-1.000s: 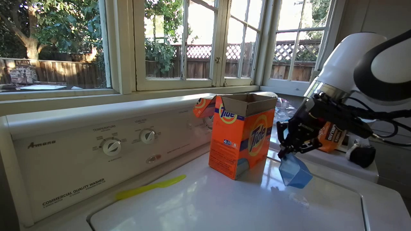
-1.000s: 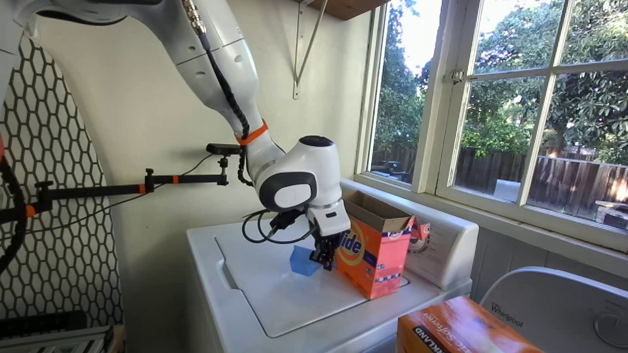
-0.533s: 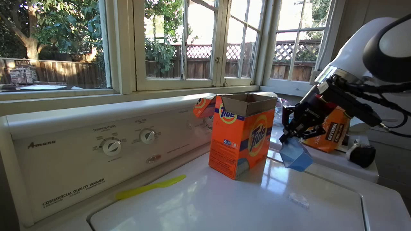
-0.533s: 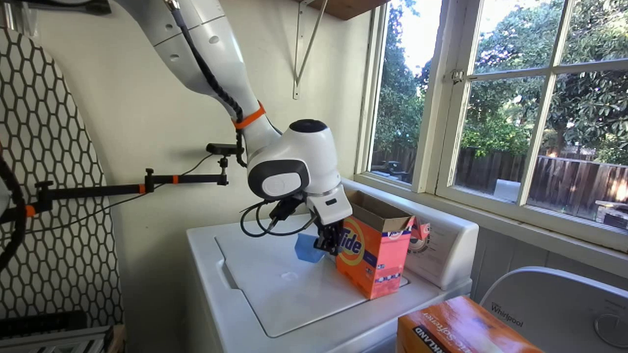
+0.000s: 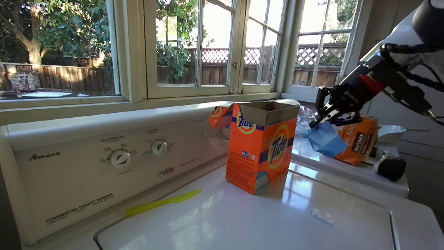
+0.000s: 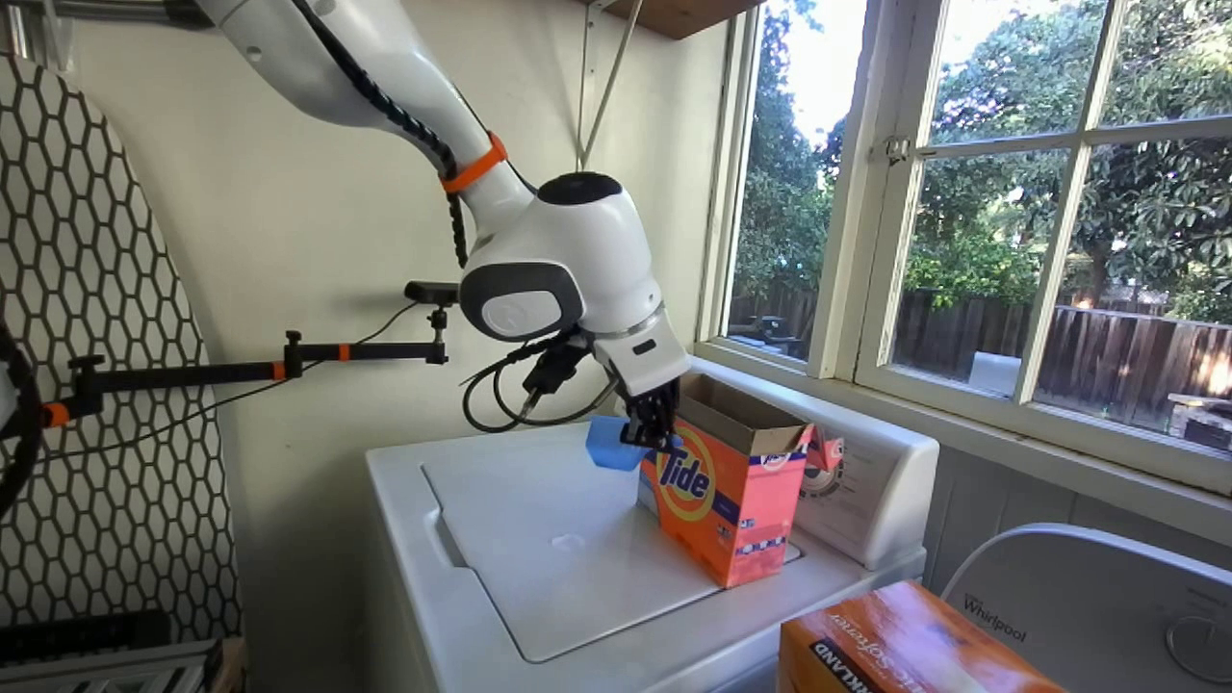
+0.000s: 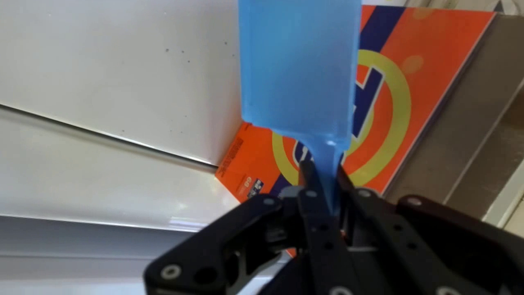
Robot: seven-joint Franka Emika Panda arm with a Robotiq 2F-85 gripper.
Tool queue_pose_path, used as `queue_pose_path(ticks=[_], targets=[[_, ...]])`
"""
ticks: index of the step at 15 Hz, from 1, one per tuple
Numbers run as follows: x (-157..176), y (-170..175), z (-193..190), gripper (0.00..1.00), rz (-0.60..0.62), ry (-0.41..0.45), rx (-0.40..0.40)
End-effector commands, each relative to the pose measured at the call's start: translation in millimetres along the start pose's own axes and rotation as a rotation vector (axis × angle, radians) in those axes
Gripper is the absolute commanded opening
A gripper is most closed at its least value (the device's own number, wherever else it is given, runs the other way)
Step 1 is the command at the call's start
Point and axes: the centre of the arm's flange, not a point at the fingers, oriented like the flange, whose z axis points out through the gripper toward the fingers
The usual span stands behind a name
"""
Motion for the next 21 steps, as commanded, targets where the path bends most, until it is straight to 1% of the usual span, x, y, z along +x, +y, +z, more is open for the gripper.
queue_pose_path(ticks=[1,9,15,21], targets=[[-2,6,-28,0.03,-0.006,0.017,0.055],[-6,-26,-51,0.03,-0.029,0.039,0.146],[-8,-49,-61,0.03,-0.041,0.049,0.185],[-2,-75,-72,0.03,-0.042,0.099,0.235]])
